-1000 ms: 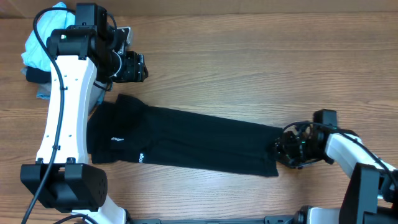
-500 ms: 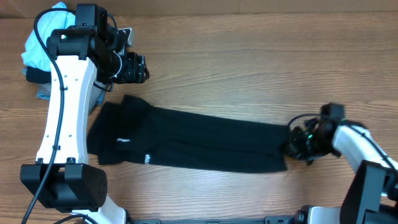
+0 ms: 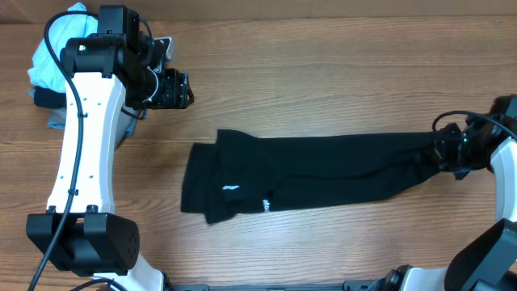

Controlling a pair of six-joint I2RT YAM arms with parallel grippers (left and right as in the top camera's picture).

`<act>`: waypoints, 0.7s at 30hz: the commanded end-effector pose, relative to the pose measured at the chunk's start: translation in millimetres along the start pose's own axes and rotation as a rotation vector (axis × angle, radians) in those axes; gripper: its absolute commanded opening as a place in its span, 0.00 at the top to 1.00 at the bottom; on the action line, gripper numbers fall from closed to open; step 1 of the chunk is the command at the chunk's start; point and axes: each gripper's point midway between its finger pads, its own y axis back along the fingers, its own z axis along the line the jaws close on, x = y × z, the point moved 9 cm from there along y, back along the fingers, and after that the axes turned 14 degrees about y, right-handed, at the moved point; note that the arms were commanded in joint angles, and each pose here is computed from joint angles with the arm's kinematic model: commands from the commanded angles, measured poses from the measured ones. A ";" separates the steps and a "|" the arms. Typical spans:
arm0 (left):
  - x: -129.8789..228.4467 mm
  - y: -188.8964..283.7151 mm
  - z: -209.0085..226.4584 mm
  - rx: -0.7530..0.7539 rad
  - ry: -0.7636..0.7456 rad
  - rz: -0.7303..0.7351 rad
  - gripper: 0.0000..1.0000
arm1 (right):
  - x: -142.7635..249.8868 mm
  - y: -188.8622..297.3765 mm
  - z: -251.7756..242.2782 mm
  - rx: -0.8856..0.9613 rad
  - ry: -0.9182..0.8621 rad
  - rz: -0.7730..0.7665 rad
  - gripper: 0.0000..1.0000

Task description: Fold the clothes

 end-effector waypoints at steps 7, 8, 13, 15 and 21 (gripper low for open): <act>2.3 17.1 -12.3 0.071 -0.046 -0.043 0.32 | 33.0 -25.1 87.4 -0.063 0.276 0.108 0.96; 2.3 17.1 -12.3 0.071 -0.046 -0.043 0.32 | 38.7 -28.7 96.5 -0.055 0.291 0.117 0.96; 2.3 17.1 -12.3 0.071 -0.046 -0.043 0.32 | 67.5 -45.3 139.5 -0.047 0.359 0.145 0.96; 2.3 17.1 -12.3 0.071 -0.046 -0.042 0.32 | 78.6 -51.1 150.6 -0.029 0.382 0.157 0.96; 2.4 17.1 -12.4 0.072 -0.046 -0.042 0.31 | 111.8 -76.4 175.6 0.017 0.455 0.225 0.96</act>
